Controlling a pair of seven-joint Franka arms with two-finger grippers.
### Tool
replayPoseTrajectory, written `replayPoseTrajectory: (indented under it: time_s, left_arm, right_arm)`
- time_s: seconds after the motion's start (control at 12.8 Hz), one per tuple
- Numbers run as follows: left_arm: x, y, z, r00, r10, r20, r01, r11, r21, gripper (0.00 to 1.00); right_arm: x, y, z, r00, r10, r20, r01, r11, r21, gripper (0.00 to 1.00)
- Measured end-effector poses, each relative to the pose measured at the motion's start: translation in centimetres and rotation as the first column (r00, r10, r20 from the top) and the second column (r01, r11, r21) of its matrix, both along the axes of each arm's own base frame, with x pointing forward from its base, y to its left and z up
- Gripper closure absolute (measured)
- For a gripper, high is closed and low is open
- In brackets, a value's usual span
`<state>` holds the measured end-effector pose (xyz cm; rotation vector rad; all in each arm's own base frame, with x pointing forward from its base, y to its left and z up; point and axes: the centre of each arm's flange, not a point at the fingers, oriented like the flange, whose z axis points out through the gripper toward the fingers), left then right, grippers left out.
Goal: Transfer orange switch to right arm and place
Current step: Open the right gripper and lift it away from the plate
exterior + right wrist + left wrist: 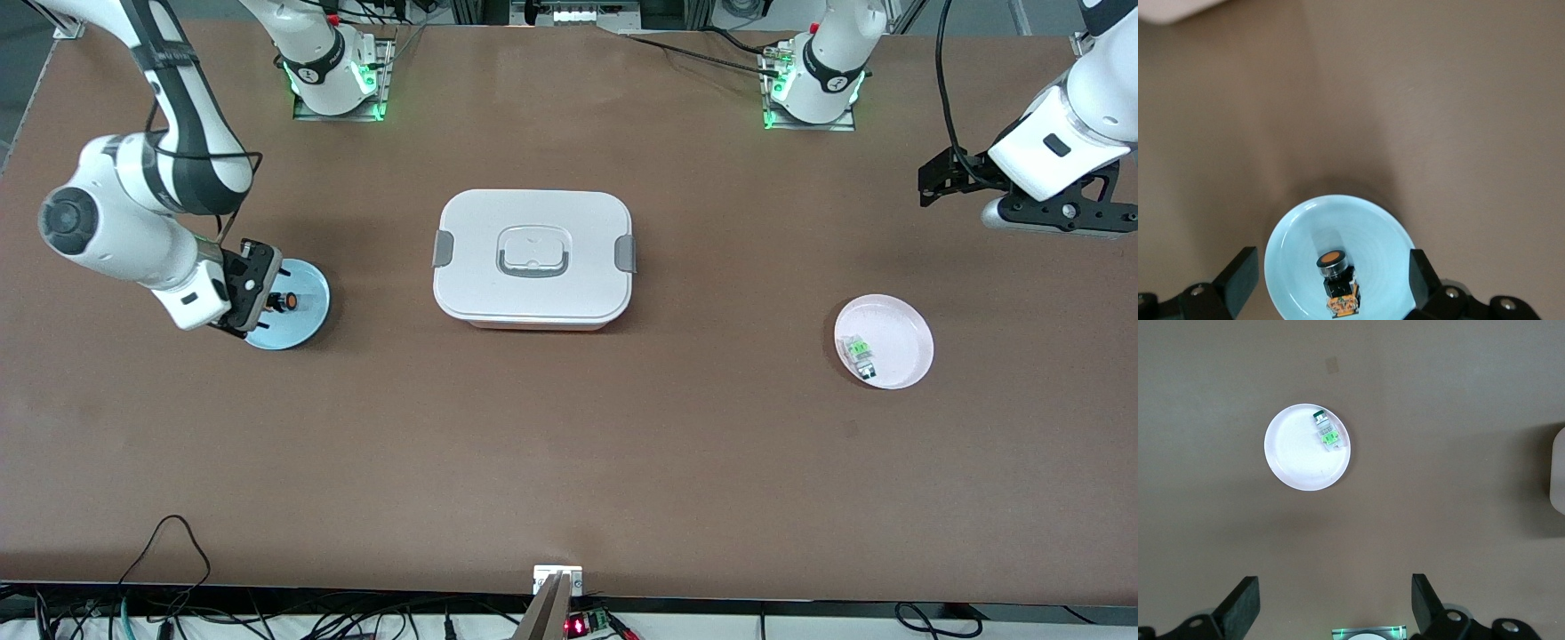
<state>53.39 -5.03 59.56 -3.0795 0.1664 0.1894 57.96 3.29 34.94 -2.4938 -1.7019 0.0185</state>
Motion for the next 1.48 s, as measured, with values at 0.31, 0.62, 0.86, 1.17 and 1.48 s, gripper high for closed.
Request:
replayPoseTrajectory:
  time_s: [0.31,0.62,0.86,1.17,1.48]
  left_arm:
    - [0.0,0.1,0.0,1.000,0.001,0.000,-0.001,1.000,0.000,0.00]
    - [0.0,0.1,0.0,1.000,0.003,0.000,-0.003,1.000,0.000,0.00]
    - [0.0,0.1,0.0,1.000,0.003,0.000,-0.003,1.000,0.000,0.00]
    - [0.0,0.0,0.0,1.000,0.001,0.000,-0.001,1.000,0.000,0.00]
    - [0.0,-0.1,0.0,1.000,-0.002,0.000,0.002,1.000,0.000,0.00]
  right_arm:
    - [0.5,5.1,8.9,0.964,-0.266,-0.024,0.265,0.963,-0.044,0.00]
    - [1.1,6.8,14.7,0.895,-0.445,0.005,0.445,0.894,-0.046,0.00]
    - [0.9,7.9,16.8,0.758,-0.653,-0.005,0.651,0.756,-0.073,0.00]
    - [-0.9,9.0,18.8,0.455,-0.890,0.014,0.879,0.446,-0.167,0.00]
    - [-1.2,-0.3,23.1,0.282,-0.957,0.066,0.951,0.270,-0.149,0.00]
